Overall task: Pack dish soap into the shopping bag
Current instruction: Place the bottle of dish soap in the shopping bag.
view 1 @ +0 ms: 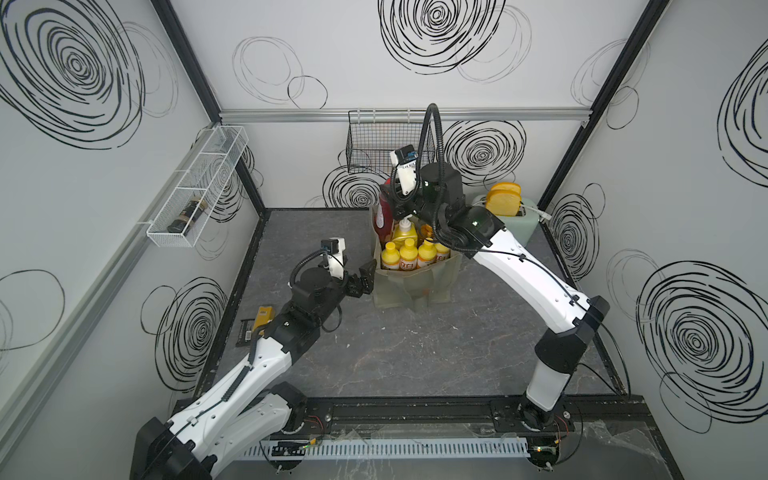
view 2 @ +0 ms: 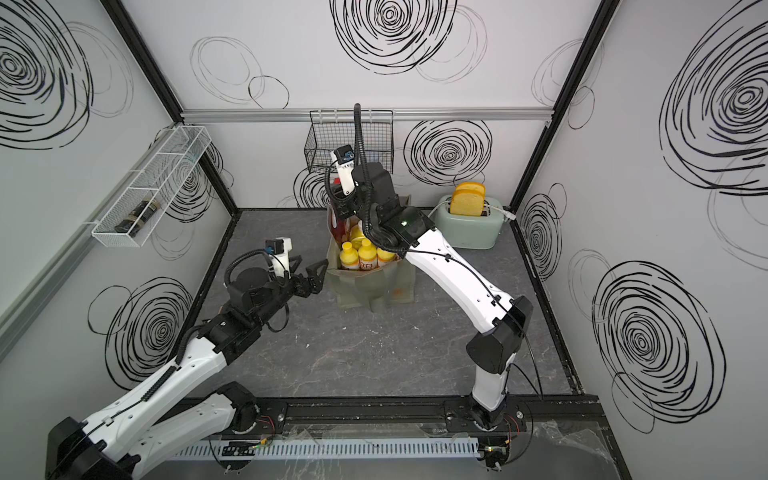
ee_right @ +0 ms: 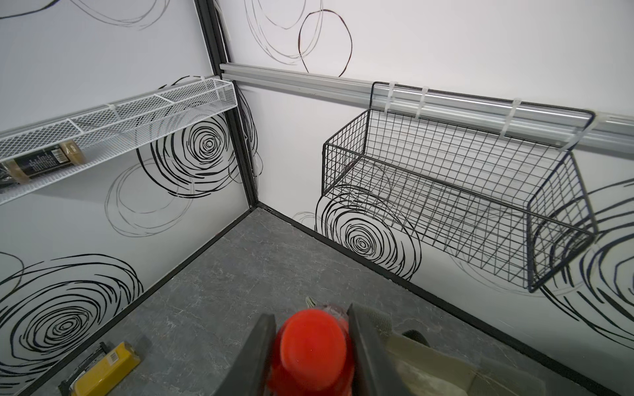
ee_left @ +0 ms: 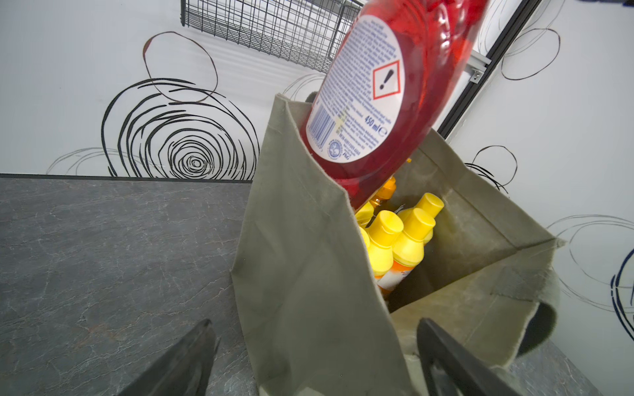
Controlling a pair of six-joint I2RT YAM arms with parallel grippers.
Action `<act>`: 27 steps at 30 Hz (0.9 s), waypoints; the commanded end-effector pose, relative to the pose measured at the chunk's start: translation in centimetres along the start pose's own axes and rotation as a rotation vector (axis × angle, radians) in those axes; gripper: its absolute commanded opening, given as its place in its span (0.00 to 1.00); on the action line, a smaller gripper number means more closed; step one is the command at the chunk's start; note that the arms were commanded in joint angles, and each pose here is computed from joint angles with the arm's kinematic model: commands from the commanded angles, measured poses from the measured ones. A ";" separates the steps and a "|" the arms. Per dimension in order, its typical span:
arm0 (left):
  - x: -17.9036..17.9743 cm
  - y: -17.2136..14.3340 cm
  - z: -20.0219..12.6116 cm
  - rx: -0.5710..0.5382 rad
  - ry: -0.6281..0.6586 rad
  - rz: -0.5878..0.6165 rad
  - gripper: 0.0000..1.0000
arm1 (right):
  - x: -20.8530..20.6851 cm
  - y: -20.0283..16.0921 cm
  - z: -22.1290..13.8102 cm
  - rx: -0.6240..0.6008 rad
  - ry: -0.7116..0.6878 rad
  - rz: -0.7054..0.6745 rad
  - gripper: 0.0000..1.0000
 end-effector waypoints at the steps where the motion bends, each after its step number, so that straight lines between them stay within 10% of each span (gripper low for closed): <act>1: -0.2 0.6 0.0 -0.043 -0.035 0.000 0.94 | -0.2 4.5 -2.2 -0.223 -0.054 0.030 0.00; 27: 0.0 0.5 0.1 -0.041 -0.040 -0.004 0.94 | 0.6 -1.2 1.9 -0.077 -0.111 0.063 0.00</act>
Point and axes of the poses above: each gripper's point midway between its finger pads, its own z axis out along the fingers, its own x axis along the line the jaws close on, y = z × x, the point moved 9 cm from there along -z, back along the fingers, and after that the axes turned 8 degrees about -z, right-handed, at the moved point
